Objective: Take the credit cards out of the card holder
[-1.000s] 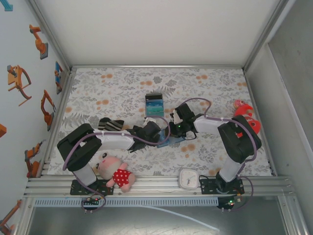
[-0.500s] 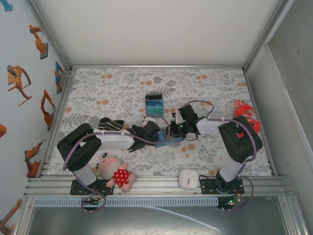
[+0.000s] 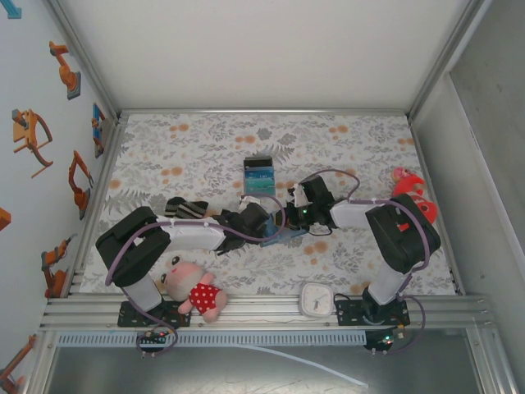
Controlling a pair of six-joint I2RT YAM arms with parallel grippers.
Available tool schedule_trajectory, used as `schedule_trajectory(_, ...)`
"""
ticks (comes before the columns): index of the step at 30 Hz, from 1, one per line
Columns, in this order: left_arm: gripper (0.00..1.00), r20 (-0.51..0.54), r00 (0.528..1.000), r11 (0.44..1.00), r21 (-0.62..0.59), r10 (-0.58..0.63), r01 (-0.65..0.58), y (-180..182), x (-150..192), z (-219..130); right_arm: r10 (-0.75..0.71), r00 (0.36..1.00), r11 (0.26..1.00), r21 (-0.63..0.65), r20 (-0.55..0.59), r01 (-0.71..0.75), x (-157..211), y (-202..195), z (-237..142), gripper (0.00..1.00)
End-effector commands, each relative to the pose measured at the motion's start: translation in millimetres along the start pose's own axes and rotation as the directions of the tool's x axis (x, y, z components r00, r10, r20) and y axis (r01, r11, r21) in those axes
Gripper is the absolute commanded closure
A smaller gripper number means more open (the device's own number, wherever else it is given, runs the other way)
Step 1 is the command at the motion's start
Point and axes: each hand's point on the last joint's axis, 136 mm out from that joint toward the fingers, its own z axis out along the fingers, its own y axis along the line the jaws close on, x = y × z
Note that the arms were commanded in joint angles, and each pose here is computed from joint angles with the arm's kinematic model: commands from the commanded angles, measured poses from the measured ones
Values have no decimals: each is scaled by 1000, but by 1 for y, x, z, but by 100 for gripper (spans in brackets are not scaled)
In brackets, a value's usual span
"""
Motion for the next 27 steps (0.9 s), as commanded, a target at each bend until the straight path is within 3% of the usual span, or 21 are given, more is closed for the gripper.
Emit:
schedule_trajectory(1, 7, -48, 998, 999, -9, 33, -33, 0, 11, 5, -11, 999, 998, -60, -33, 9, 7, 9, 4, 88)
schedule_trajectory(10, 7, -56, 998, 999, -21, 33, -34, 3, 14, 4, -15, 1000, 999, -30, -8, 15, 5, 7, -2, 100)
schedule_trajectory(27, 8, -52, 998, 999, -37, 35, -37, 7, 14, 5, -35, 999, 989, 145, 35, 29, -4, -23, -23, 100)
